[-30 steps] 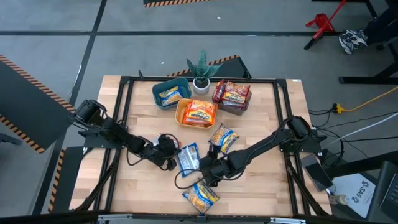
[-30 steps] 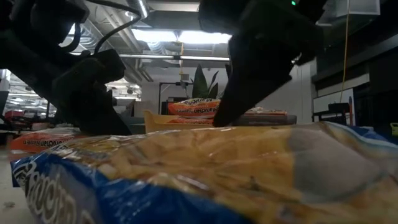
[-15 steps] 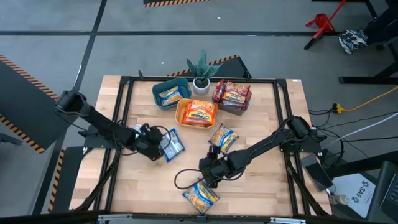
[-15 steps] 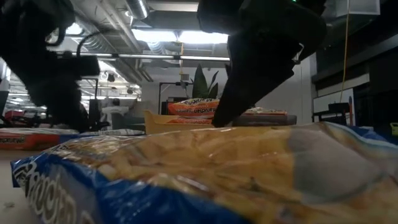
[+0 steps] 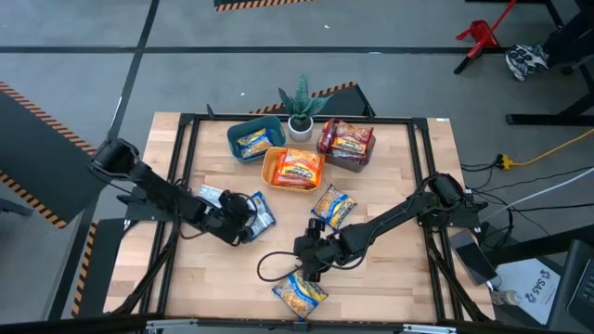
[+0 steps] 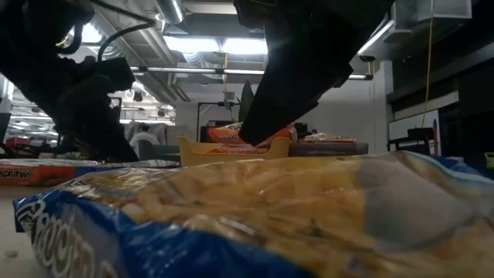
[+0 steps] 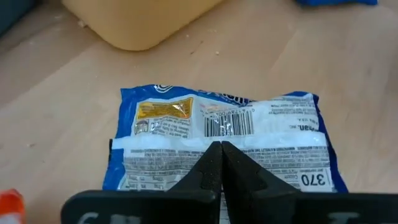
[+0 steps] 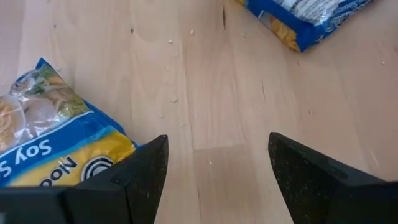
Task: Sort Maruchan noodles
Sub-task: Put the middle blue noodle pack into the blue bin
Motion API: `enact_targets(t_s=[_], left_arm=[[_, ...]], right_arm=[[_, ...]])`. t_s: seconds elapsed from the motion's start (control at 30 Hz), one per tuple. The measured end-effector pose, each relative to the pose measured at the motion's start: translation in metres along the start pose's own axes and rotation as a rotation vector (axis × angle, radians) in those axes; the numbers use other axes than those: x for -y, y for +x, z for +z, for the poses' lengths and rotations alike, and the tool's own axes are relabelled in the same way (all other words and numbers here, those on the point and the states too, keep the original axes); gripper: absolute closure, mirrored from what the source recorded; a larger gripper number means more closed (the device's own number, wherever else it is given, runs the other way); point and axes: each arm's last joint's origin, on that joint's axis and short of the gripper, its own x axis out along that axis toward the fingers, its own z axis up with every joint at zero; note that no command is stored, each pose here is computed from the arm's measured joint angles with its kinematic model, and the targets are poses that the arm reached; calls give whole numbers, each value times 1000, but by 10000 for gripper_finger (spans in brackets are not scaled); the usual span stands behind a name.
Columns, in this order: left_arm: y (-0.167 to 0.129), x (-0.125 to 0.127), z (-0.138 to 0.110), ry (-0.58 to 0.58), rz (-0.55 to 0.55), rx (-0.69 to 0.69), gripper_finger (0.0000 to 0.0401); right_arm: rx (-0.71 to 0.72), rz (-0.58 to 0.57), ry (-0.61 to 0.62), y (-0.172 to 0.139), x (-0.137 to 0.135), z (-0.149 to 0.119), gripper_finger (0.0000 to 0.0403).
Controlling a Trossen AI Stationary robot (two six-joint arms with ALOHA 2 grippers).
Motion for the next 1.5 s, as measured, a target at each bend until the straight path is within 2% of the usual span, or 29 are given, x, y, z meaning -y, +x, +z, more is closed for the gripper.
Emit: enact_targets(t_s=[0.17, 0.33, 0.5, 0.63, 0.73, 0.9, 1.03, 1.13, 1.23, 1.33, 1.43, 1.5], left_arm=[[1, 4, -10, -101, 12, 7, 401], [-11, 13, -23, -161, -43, 6, 401], [-22, 18, -31, -204, -49, 121, 401], [-7, 19, -31, -255, -29, 119, 401], [15, 29, -30, -296, -102, 95, 401], [43, 50, -29, -255, -306, 107, 401], [53, 62, -12, -185, -357, 155, 401], [49, 67, 6, -118, -399, 175, 401], [34, 64, 18, -94, -362, 196, 401], [15, 56, 21, -36, -232, 200, 401], [6, 46, 11, -5, -118, 139, 401], [5, 45, 5, 18, -115, 108, 401]], right_arm=[[-1, 3, 0, 0, 0, 0, 141], [55, -11, 16, 0, -1, 4, 141], [168, -25, 56, 1, 4, 18, 141], [184, 11, 77, 0, 12, 26, 141], [170, 39, 92, -5, 13, 28, 141], [173, 81, 105, -12, 6, 28, 141], [166, 78, 103, -15, 2, 25, 141], [157, 77, 114, -17, 0, 23, 141], [143, 78, 113, -19, -6, 19, 141], [137, 81, 109, -21, -13, 15, 141], [136, 81, 97, -23, -18, 12, 141], [144, 71, 93, -24, -20, 11, 141]])
